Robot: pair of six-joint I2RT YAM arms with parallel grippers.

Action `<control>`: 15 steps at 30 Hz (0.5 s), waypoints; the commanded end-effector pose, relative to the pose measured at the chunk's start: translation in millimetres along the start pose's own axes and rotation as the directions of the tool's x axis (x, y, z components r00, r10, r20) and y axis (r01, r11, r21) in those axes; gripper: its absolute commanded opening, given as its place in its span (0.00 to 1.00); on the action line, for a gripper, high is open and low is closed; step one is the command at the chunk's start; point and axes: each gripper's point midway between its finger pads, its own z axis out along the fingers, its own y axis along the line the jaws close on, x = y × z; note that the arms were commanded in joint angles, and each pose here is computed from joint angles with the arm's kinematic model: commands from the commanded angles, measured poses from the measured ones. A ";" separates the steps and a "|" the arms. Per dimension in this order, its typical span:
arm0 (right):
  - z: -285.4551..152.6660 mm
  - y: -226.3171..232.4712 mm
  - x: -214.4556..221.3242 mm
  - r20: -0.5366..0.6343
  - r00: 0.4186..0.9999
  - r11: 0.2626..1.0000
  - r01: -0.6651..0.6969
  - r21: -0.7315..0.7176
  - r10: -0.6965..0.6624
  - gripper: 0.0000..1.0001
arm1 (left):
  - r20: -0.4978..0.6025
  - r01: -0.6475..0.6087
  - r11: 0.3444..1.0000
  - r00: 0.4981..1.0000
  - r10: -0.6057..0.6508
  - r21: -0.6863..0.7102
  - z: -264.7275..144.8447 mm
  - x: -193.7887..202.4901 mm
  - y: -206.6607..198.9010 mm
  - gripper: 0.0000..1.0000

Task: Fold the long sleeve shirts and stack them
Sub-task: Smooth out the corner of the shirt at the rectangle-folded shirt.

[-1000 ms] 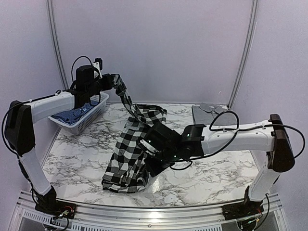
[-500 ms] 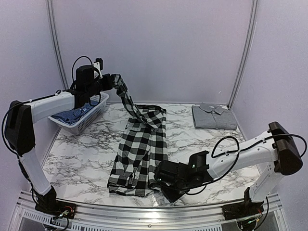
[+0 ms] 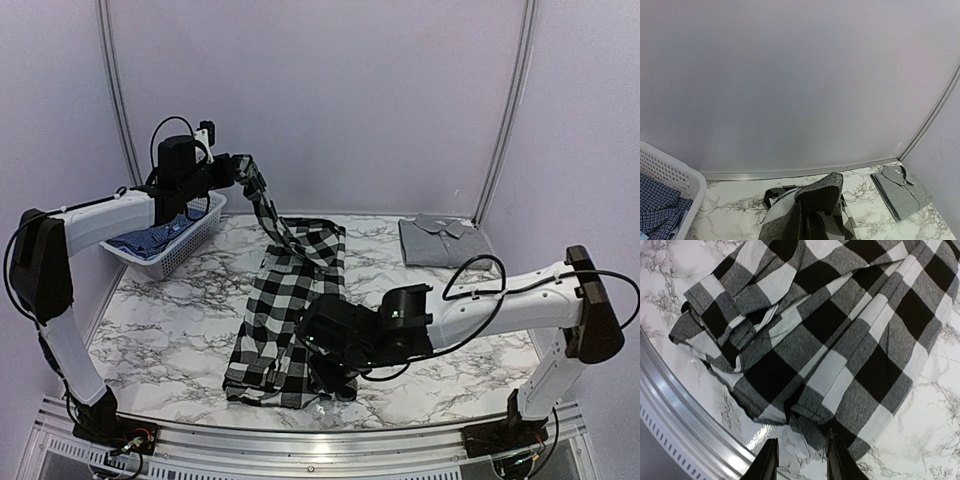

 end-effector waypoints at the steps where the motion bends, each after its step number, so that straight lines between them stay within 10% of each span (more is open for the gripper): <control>1: 25.3 -17.0 -8.6 -0.022 1.000 0.995 0.007 0.098 -0.005 0.29 | 0.039 -0.001 1.000 0.999 0.000 0.022 1.3 -14.5 -3.7 0.00; 15: 42.1 -19.7 2.7 -0.042 0.993 0.980 0.114 0.160 -0.109 0.37 | 0.047 -0.009 1.000 0.999 0.008 0.018 0.4 -18.0 -3.9 0.00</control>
